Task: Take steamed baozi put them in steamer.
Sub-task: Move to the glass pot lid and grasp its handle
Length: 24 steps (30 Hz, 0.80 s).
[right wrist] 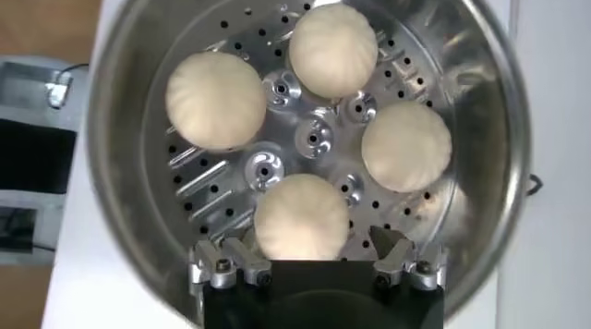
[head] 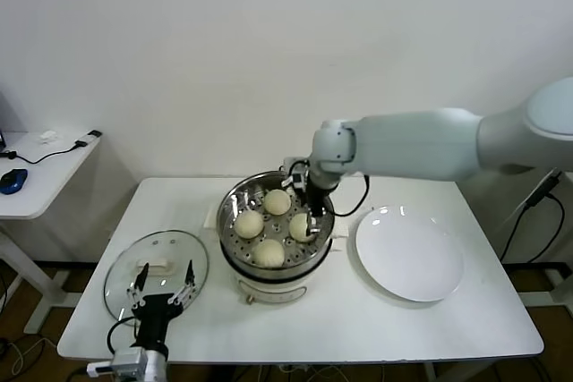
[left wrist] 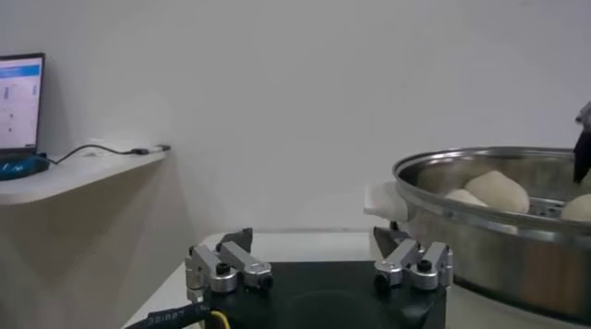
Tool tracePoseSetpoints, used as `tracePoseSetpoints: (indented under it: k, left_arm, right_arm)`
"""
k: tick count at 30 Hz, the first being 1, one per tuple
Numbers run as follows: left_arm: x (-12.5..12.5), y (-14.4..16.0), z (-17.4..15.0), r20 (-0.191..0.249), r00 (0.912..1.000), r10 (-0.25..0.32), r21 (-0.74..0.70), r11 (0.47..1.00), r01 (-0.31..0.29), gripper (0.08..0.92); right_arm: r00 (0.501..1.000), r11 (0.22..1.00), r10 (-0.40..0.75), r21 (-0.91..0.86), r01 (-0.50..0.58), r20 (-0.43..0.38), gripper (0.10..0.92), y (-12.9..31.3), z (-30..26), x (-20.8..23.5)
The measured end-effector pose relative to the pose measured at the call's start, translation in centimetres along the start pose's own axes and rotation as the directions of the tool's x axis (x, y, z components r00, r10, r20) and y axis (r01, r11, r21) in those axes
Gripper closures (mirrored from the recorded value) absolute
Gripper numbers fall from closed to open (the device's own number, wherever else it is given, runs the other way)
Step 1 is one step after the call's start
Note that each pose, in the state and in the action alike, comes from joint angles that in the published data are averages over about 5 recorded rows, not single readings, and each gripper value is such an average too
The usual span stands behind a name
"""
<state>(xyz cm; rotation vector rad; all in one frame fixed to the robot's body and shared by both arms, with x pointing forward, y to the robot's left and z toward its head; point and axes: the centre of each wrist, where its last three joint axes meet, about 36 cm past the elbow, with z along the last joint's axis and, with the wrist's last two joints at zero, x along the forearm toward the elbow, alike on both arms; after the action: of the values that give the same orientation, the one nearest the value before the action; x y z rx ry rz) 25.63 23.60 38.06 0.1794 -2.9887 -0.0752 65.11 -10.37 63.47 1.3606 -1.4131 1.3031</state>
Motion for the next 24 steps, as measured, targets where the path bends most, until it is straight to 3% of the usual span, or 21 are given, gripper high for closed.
tracePoseSetpoints:
  k: [6,10,16,24]
  left_arm:
    - [-0.2,0.2,-0.3,-0.001,1.0000,0.010,0.007,1.000,-0.010,0.177]
    - [-0.6,0.2,-0.2,-0.001,0.9999,0.011,0.005,1.000,-0.011,0.177]
    - [-1.3,0.4,0.0,0.004,0.9999,0.016,-0.001,1.000,-0.016,0.177]
    - [-2.1,1.1,0.4,0.025,0.9996,0.010,-0.012,1.000,-0.010,0.177]
  right_arm:
    - [0.982,0.993,0.094,-0.087,-0.080,0.165,0.200,-1.2,3.2,4.4]
    - [0.919,0.959,0.259,-0.190,-0.209,0.297,0.200,-1.3,5.8,6.4]
    - [0.751,0.830,0.535,-0.406,-0.381,0.387,0.200,0.2,11.2,7.3]
    - [0.504,0.586,0.790,-0.673,-0.451,0.349,0.199,5.9,18.8,3.1]
